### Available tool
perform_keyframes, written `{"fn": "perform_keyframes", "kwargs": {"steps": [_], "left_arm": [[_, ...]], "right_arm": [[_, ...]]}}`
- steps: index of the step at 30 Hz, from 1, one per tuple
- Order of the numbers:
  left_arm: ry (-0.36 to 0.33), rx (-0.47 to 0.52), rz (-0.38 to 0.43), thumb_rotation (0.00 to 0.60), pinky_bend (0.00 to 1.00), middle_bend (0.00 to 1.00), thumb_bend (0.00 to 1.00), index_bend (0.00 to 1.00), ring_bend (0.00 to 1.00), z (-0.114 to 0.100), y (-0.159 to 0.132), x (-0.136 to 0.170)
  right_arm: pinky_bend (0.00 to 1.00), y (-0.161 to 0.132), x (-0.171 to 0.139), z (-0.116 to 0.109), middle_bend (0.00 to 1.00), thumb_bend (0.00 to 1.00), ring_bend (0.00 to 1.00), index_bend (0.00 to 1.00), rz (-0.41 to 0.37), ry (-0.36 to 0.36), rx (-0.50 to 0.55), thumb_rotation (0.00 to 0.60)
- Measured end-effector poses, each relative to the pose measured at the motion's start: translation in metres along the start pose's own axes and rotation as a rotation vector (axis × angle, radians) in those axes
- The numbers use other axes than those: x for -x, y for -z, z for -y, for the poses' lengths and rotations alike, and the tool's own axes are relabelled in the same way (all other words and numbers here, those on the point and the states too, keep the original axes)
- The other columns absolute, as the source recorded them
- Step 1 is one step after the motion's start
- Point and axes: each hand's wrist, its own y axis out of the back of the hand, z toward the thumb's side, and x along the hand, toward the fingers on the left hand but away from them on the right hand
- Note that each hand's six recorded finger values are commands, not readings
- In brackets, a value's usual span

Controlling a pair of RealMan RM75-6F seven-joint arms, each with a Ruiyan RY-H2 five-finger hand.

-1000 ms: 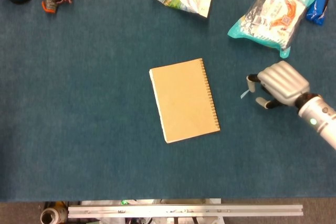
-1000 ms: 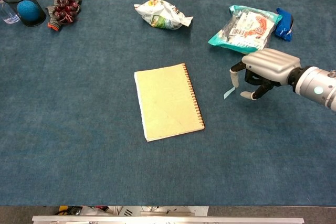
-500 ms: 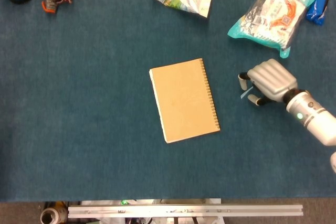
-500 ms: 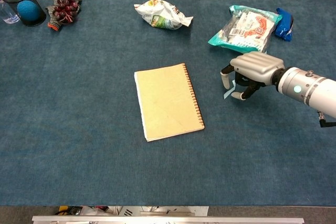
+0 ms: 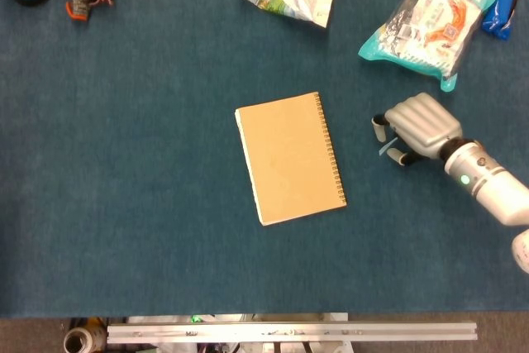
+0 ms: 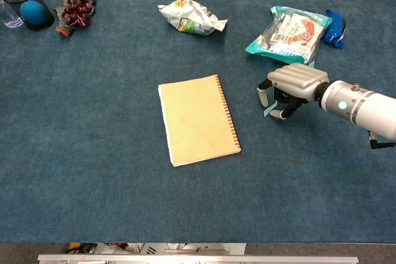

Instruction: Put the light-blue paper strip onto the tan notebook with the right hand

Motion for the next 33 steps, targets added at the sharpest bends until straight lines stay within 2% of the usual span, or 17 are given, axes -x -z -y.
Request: {"fn": "perform_keyframes", "kwargs": {"steps": [23, 33], "left_arm": [[0.001, -0.002, -0.004, 0.6, 0.0, 0.0, 0.32, 0.02, 0.0, 0.001, 0.002, 0.001], [0.003, -0.003, -0.005, 0.6, 0.0, 0.0, 0.32, 0.01, 0.0, 0.001, 0.002, 0.001]], "right_arm": [[1.0, 0.002, 0.001, 0.006, 1.0, 0.37, 1.0, 0.61, 0.011, -0.01, 0.0, 0.6], [1.0, -0.005, -0.001, -0.006, 1.0, 0.37, 1.0, 0.62, -0.008, 0.038, 0.057, 0.6]]}}
